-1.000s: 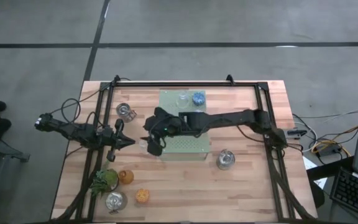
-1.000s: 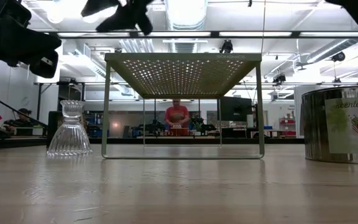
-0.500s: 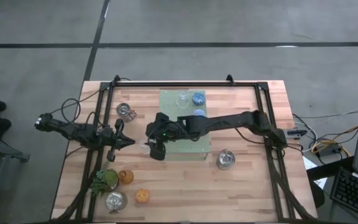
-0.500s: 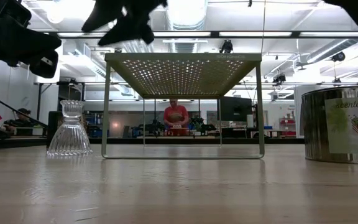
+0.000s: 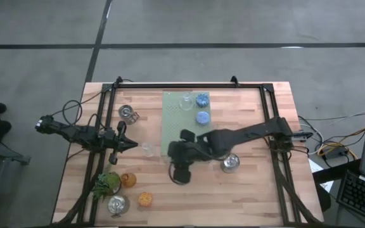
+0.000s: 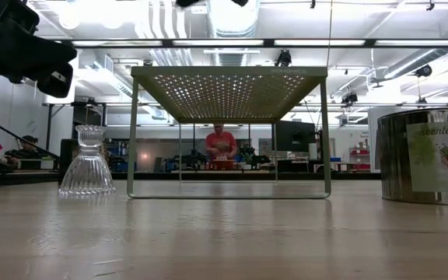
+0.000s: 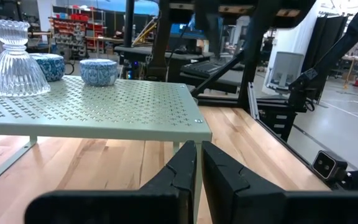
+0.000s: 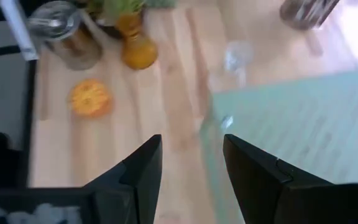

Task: Pick & Place candle stick holders
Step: Put the transparent candle holder on the shelf aligned with the other transparent candle holder

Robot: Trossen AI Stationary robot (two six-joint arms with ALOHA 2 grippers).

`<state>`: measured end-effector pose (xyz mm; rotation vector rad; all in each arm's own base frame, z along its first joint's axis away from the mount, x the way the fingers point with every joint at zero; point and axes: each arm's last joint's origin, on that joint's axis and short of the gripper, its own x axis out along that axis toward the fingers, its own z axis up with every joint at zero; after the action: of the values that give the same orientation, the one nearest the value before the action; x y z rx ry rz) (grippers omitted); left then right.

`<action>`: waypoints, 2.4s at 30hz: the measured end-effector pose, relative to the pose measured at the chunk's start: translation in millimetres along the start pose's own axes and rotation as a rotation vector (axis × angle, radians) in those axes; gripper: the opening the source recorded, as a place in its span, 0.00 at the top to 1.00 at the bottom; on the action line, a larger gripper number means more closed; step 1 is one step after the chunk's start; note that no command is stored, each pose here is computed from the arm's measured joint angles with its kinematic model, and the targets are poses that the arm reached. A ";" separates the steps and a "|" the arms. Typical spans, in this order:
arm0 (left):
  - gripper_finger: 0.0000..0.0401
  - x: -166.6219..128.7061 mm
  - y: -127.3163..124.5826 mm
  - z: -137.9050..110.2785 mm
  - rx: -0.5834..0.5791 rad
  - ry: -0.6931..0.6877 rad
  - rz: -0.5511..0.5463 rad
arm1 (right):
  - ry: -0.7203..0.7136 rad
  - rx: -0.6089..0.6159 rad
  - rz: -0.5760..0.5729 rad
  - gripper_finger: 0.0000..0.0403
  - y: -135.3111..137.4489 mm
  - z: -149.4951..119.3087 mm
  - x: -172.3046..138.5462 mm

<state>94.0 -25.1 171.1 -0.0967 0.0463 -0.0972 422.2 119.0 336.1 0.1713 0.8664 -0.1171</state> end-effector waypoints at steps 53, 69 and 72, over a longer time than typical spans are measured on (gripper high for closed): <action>0.93 0.3 0.0 -0.2 0.001 0.003 0.001 | -0.722 -0.096 0.114 0.98 -73.9 -237.4 -114.2; 0.93 0.3 0.0 -0.2 0.000 0.003 0.001 | -0.751 0.023 0.252 0.98 -130.3 -305.8 -94.4; 0.93 0.3 0.0 -0.2 0.000 0.003 0.001 | -0.764 0.004 0.279 0.98 -134.6 -314.7 -91.4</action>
<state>94.3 -25.2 170.9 -0.0962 0.0492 -0.0963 105.3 52.1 192.5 0.2279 0.0765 0.0777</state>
